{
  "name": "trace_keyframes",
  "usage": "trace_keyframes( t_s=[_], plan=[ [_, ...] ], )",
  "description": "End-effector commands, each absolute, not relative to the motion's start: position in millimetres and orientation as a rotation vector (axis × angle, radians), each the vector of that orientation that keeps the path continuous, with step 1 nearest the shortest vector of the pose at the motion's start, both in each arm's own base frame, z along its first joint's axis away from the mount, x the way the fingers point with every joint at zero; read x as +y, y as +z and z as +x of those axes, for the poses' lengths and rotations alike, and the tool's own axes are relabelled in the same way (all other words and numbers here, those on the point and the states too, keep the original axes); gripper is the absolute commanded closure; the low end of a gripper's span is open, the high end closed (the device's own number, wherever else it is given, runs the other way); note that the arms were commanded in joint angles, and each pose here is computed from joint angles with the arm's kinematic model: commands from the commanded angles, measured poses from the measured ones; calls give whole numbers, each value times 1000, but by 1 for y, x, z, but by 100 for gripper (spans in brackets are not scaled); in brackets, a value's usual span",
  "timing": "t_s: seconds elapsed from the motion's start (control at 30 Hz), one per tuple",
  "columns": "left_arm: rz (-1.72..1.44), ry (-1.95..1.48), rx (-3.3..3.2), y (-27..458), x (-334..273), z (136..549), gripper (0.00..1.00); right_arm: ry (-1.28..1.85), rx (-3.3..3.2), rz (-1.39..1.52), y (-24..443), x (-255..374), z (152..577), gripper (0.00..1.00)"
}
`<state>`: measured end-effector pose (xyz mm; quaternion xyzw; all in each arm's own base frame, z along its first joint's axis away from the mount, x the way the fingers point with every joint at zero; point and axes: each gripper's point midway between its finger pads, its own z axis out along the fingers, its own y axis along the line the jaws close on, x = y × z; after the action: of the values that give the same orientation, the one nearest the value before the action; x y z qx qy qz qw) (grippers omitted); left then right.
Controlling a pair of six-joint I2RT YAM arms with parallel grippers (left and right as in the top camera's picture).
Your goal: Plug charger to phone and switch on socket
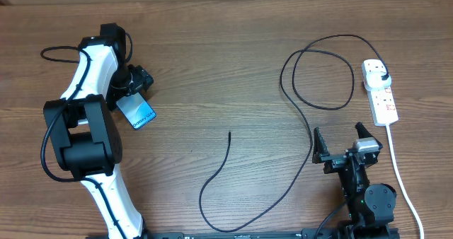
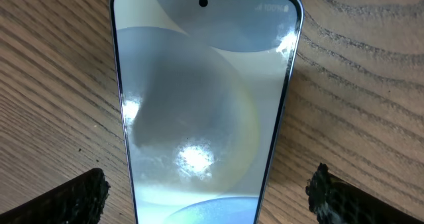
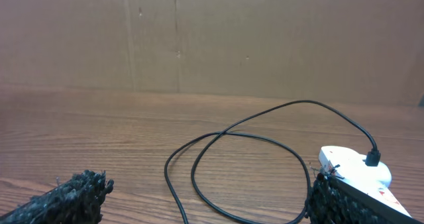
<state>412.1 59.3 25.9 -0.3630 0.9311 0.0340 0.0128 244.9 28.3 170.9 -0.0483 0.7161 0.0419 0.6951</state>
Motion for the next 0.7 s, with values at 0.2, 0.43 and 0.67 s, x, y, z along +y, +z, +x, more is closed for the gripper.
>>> trace_keyframes(
  t_s=[0.2,0.43,0.67],
  plan=[
    [-1152,128,2893,22,64,413,0,94,1592,-110,169,29,245,0],
    [-1150,133,2891,22,64,413,0,94,1592,-110,170,29,245,0],
    [-1152,135,2894,19,64,411,0,94,1592,-110,169,29,245,0]
  ],
)
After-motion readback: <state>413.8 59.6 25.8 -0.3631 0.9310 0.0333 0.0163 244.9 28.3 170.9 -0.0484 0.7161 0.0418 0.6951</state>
